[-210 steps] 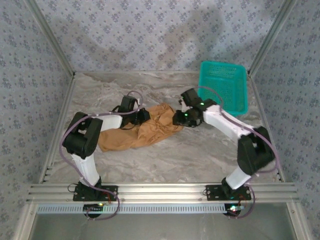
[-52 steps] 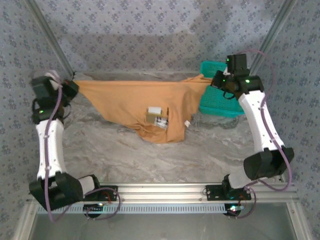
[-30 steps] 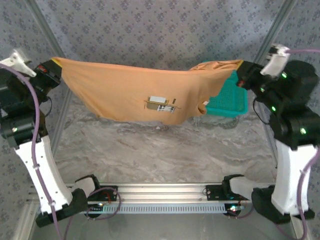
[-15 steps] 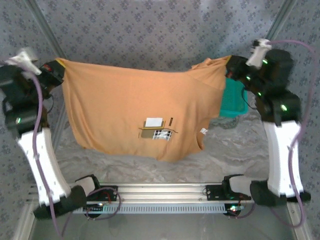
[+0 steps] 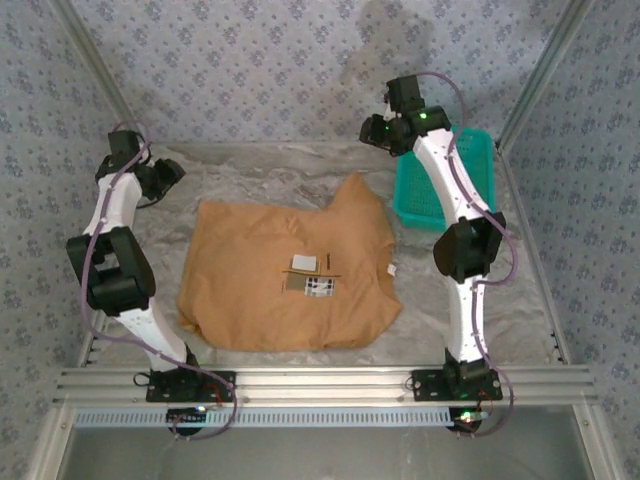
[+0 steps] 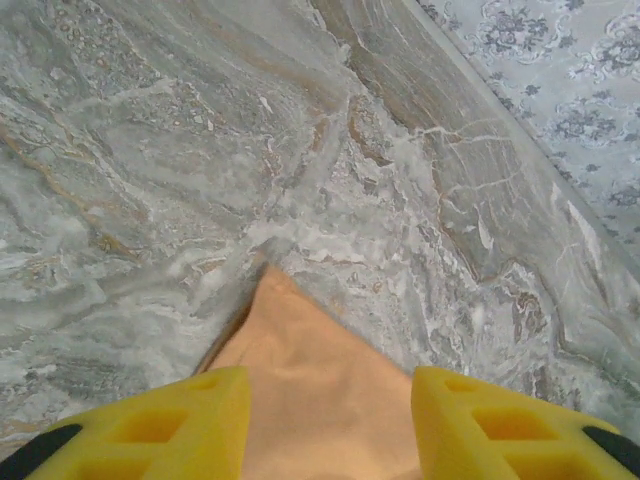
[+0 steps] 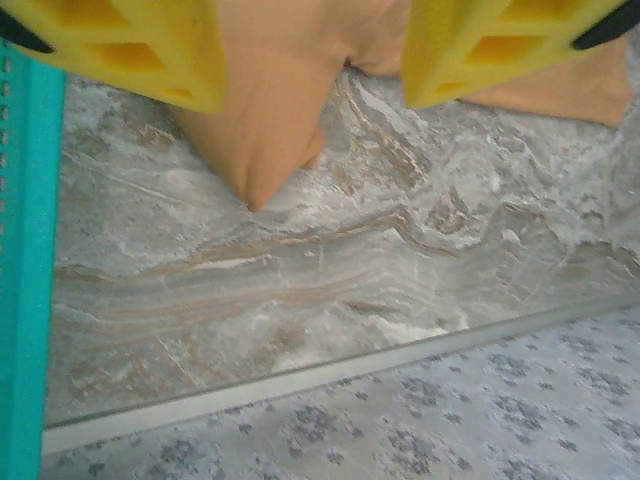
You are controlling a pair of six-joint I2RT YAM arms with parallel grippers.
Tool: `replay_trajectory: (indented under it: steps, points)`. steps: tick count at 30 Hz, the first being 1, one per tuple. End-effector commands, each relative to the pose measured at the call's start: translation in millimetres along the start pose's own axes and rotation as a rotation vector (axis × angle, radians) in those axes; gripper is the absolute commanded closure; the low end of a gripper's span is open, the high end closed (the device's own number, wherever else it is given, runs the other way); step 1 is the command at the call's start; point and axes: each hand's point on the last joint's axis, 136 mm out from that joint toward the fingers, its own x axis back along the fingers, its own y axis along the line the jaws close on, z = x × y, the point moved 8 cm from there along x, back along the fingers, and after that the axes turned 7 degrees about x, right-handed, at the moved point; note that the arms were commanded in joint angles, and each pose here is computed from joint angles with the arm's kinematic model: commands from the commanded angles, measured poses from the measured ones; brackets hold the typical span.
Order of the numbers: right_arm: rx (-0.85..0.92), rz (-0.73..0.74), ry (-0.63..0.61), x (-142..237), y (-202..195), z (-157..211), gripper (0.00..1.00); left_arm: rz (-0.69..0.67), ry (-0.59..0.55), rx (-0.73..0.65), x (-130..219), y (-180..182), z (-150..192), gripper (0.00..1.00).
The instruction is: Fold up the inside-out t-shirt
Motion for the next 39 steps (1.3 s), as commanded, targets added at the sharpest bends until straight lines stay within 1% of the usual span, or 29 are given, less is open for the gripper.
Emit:
replay_trajectory:
  steps: [1,3,6,8,10,14,16,18,21,23,27,30,32,35,37,39]
  points:
    - [0.032,0.049,0.027,38.1,7.8,10.1,0.47,0.028,-0.024,-0.105,26.7,-30.7,31.0,0.53]
    - [0.07,0.039,0.069,41.9,15.9,32.6,0.46,0.076,0.009,-0.157,34.6,-43.8,70.6,0.53]
    - [0.118,-0.002,0.149,41.6,29.3,90.5,0.48,0.167,0.083,-0.218,38.0,-50.9,139.2,0.53]
    - [0.14,-0.022,0.202,41.9,33.3,136.1,0.49,0.21,0.144,-0.235,36.1,-44.0,179.7,0.53]
    - [0.148,-0.024,0.264,38.8,32.1,181.0,0.52,0.217,0.195,-0.236,33.1,-31.8,208.1,0.53]
    - [0.14,0.003,0.39,32.9,23.7,258.5,0.56,0.197,0.276,-0.206,21.8,-0.3,247.0,0.54]
    - [0.137,0.005,0.429,26.2,19.7,282.6,0.57,0.163,0.286,-0.193,10.9,13.9,255.1,0.54]
    - [0.142,0.022,0.465,15.3,13.5,297.4,0.58,0.12,0.296,-0.19,-2.2,23.9,258.2,0.57]
    - [0.151,0.075,0.5,-6.3,5.2,302.5,0.61,0.081,0.301,-0.174,-26.7,31.2,253.3,0.59]
    - [0.144,0.107,0.503,-25.8,-0.7,292.7,0.64,0.048,0.298,-0.158,-46.0,33.5,239.6,0.6]
    - [0.134,0.108,0.445,-66.9,0.1,248.4,0.66,-0.009,0.265,-0.132,-82.2,32.1,200.5,0.62]
    - [0.127,0.12,0.461,-94.4,-3.1,219.6,0.67,-0.032,0.225,-0.113,-109.0,27.1,169.5,0.65]
    - [0.12,0.124,0.449,-110.3,-4.3,195.4,0.68,-0.029,0.215,-0.1,-123.2,21.4,152.0,0.66]
    - [0.116,0.123,0.422,-121.1,-3.9,163.8,0.7,-0.008,0.199,-0.115,-124.6,7.6,137.1,0.66]
    - [0.134,0.113,0.398,-114.6,1.1,148.1,0.69,0.011,0.186,-0.127,-112.4,0.6,132.9,0.65]
    - [0.181,0.117,0.375,-98.9,7.5,139.6,0.68,0.028,0.169,-0.156,-91.8,-6.5,134.2,0.63]
